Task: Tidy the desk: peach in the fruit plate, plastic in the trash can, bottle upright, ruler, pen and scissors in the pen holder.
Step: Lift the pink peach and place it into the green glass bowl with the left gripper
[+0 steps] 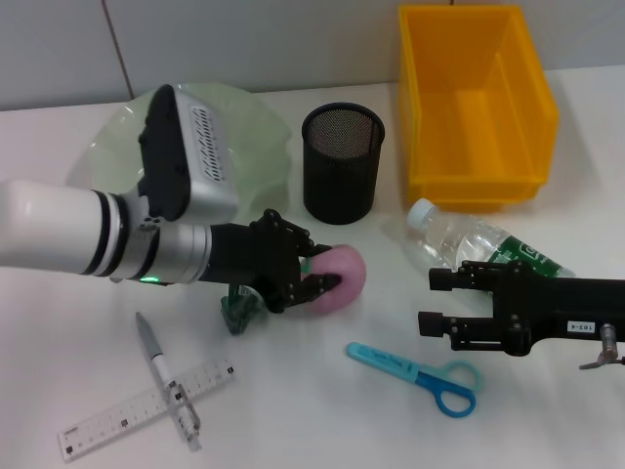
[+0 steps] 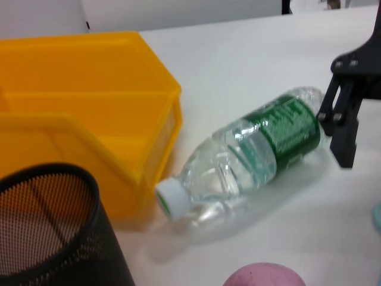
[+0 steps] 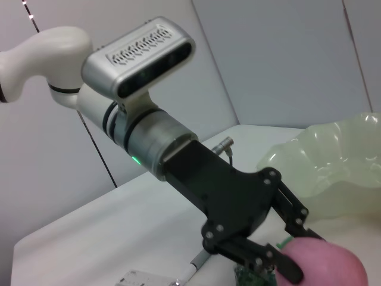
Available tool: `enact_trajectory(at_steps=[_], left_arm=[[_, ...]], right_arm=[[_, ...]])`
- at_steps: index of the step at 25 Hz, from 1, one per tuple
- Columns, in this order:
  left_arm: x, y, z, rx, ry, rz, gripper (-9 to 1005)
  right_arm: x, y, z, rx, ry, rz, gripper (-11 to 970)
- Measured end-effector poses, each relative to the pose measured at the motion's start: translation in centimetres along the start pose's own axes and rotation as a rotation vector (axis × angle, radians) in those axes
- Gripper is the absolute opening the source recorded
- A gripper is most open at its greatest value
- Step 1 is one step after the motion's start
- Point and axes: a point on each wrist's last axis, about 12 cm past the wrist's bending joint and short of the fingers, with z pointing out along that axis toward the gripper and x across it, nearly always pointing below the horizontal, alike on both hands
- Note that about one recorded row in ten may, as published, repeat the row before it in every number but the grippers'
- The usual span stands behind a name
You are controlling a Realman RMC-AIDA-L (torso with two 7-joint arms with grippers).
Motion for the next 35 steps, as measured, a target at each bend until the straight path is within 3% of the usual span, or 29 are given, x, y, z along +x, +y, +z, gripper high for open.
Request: enact_trajectory(at_steps=[3, 6, 7, 11, 13, 14, 18, 19, 24, 28, 35], left_arm=[[0.0, -0.1, -0.3, -0.001, -0.019, -0.010, 341], [0.1, -0.1, -2.0, -0.020, -0.088, -0.069, 321], [0.4, 0.2, -3.5, -0.047, -0.143, -0.119, 312], [1.4, 1.0, -6.5, -0.125, -0.286, -0.239, 277], [1.4, 1.0, -6.5, -0.125, -0.286, -0.239, 257], [2.2, 1.3, -7.5, -0.175, -0.351, -0.296, 247], [3.4, 1.7, -7.9, -0.262, -0.440, -0.395, 187], [4.3, 1.8, -7.8, -0.317, -0.494, -0.460, 179], [5.5, 2.3, -7.5, -0.431, -0.532, -0.546, 152], [6.7, 3.0, -6.6, -0.550, -0.484, -0.586, 141], [7.5, 3.6, -5.8, -0.614, -0.377, -0.593, 129]], right_arm=[[0.0, 0.0, 0.0, 0.000, 0.000, 0.001, 727], [0.0, 0.0, 0.0, 0.001, 0.000, 0.002, 727], [0.0, 0.0, 0.0, 0.001, 0.000, 0.002, 727], [0.0, 0.0, 0.0, 0.001, 0.000, 0.007, 727], [0.0, 0.0, 0.0, 0.001, 0.000, 0.008, 727], [0.0, 0.0, 0.0, 0.001, -0.001, 0.007, 727], [-0.1, 0.0, 0.0, 0.002, -0.003, 0.005, 726], [-0.1, 0.0, 0.0, 0.002, -0.004, 0.005, 726], [-0.2, -0.1, 0.1, -0.001, -0.005, 0.003, 726], [-0.3, 0.0, 0.3, -0.005, -0.007, -0.003, 726], [-0.4, -0.1, 0.5, -0.008, -0.007, -0.008, 726]])
